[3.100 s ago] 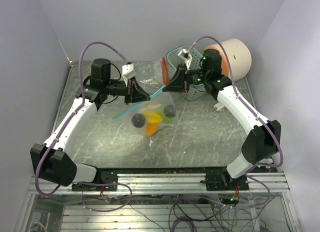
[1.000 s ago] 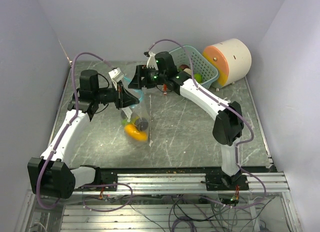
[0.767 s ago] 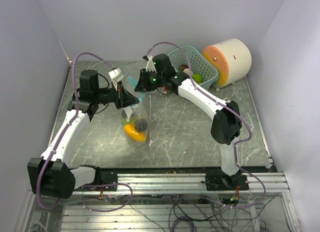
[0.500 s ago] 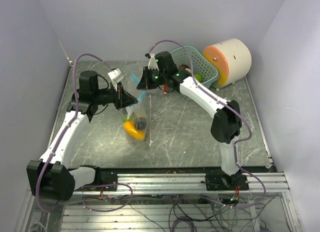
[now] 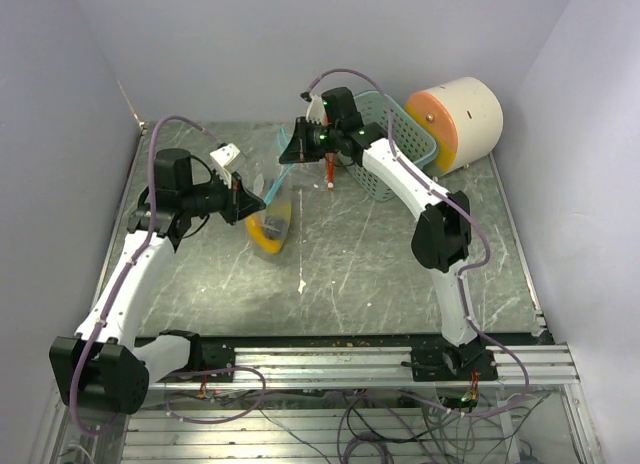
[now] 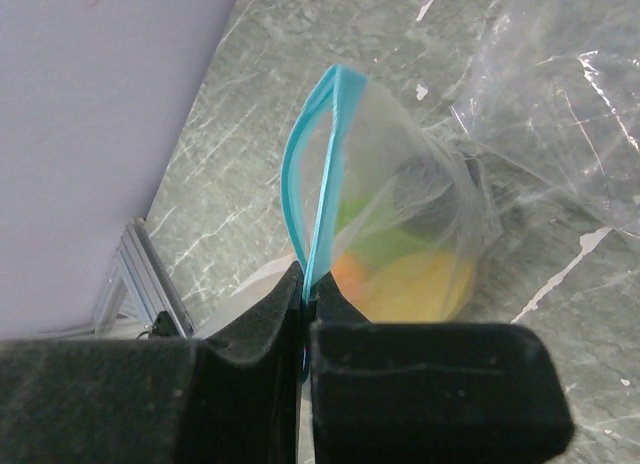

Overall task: Open the zip-top bag and remove the fake food
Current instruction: Open the zipper of the food storage bag at the center of the board.

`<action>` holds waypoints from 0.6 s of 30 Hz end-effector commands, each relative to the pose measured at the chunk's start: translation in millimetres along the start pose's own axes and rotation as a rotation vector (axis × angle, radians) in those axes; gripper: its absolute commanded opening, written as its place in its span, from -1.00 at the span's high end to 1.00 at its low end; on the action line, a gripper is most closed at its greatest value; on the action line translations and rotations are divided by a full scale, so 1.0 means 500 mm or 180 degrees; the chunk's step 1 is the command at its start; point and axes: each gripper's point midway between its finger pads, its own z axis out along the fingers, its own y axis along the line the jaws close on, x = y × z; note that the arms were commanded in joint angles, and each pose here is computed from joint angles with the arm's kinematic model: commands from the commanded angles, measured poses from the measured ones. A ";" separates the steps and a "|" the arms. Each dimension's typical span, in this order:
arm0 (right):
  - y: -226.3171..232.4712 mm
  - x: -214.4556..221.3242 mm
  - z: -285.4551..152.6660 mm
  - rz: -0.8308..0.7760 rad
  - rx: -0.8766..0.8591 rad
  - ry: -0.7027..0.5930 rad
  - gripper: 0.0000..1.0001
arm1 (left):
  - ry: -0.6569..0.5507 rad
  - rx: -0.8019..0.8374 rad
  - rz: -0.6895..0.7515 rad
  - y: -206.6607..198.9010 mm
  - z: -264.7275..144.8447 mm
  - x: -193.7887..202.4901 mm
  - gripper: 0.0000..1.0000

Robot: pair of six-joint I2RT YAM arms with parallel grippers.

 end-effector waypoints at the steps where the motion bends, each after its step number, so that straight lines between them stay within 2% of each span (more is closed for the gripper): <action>1: -0.155 -0.096 -0.034 0.0013 0.0539 -0.0446 1.00 | 0.0035 0.0248 -0.0104 -0.070 -0.039 -0.002 0.86; 6: -0.118 -0.115 -0.053 -0.0067 0.0384 -0.0575 1.00 | -0.0016 0.0181 -0.0157 -0.060 -0.033 -0.001 0.86; 9: -0.083 -0.123 -0.070 -0.0114 0.0272 -0.0700 0.37 | -0.0008 0.0218 -0.0204 -0.051 -0.021 -0.001 0.86; 11: -0.066 -0.128 -0.082 -0.0128 0.0224 -0.0752 0.17 | 0.0022 0.0245 -0.0239 -0.045 -0.013 0.001 0.86; 18: -0.051 -0.136 -0.112 -0.0124 0.0309 -0.0848 0.09 | 0.0077 0.0269 -0.0296 -0.022 0.009 0.020 0.87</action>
